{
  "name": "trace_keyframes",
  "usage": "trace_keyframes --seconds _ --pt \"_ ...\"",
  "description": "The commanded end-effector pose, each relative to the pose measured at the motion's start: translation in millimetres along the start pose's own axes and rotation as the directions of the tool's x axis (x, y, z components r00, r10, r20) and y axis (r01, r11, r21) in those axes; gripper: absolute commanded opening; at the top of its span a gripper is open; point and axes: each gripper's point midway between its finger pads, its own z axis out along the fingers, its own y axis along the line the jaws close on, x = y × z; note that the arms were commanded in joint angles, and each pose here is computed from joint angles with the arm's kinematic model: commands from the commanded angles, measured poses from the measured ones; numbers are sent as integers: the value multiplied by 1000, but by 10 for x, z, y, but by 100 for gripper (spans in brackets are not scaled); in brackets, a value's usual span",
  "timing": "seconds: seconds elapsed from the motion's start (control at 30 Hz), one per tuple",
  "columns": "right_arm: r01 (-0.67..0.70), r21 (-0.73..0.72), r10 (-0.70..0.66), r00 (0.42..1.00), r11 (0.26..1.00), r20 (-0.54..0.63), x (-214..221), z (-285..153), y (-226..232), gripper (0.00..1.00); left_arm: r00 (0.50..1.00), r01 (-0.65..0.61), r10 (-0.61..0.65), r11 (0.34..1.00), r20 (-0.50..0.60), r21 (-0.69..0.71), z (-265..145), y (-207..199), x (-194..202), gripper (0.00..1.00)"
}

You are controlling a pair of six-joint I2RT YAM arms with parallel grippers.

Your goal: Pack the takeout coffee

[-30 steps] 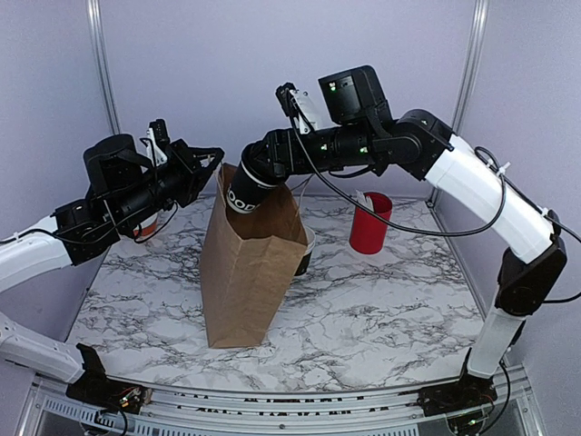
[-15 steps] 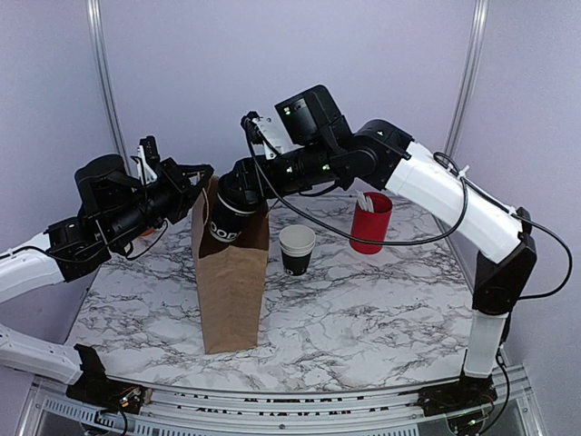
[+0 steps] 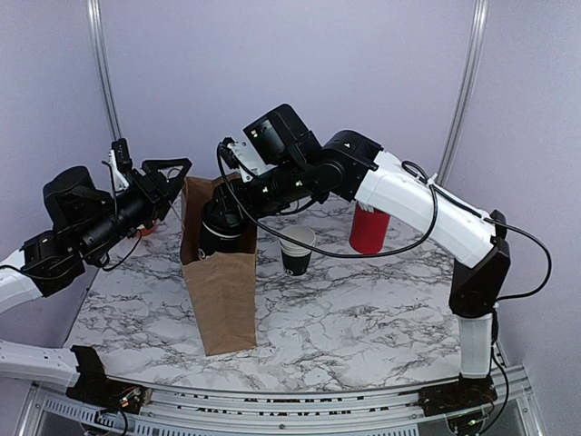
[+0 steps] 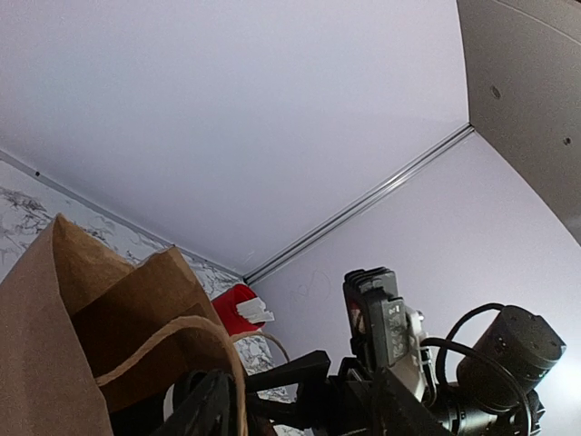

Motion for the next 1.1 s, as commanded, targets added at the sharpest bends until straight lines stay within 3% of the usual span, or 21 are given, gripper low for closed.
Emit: trace_keyframes --seconds 0.0,0.23,0.5,0.67,0.9,1.07 --pt "-18 -9 17 999 1000 -28 62 46 57 66 992 -121 119 991 -30 -57 -190 127 2 69" --pt "-9 -1 9 999 1000 -39 89 67 39 66 944 -308 291 946 -153 -99 -537 373 131 97" --pt "8 -7 -9 998 1000 -62 141 118 34 66 931 -325 288 934 -224 -149 -950 761 283 98" --pt "9 -17 -10 997 1000 -72 164 134 45 66 916 -294 206 929 -345 -226 -1016 1237 706 89" --pt "-2 -18 0 995 1000 -95 228 187 41 66 849 -288 51 879 -526 -379 -1195 2094 1451 57" --pt "-12 -14 11 994 1000 -106 254 194 33 66 816 -272 -7 878 -578 -395 -1236 2387 1788 46"
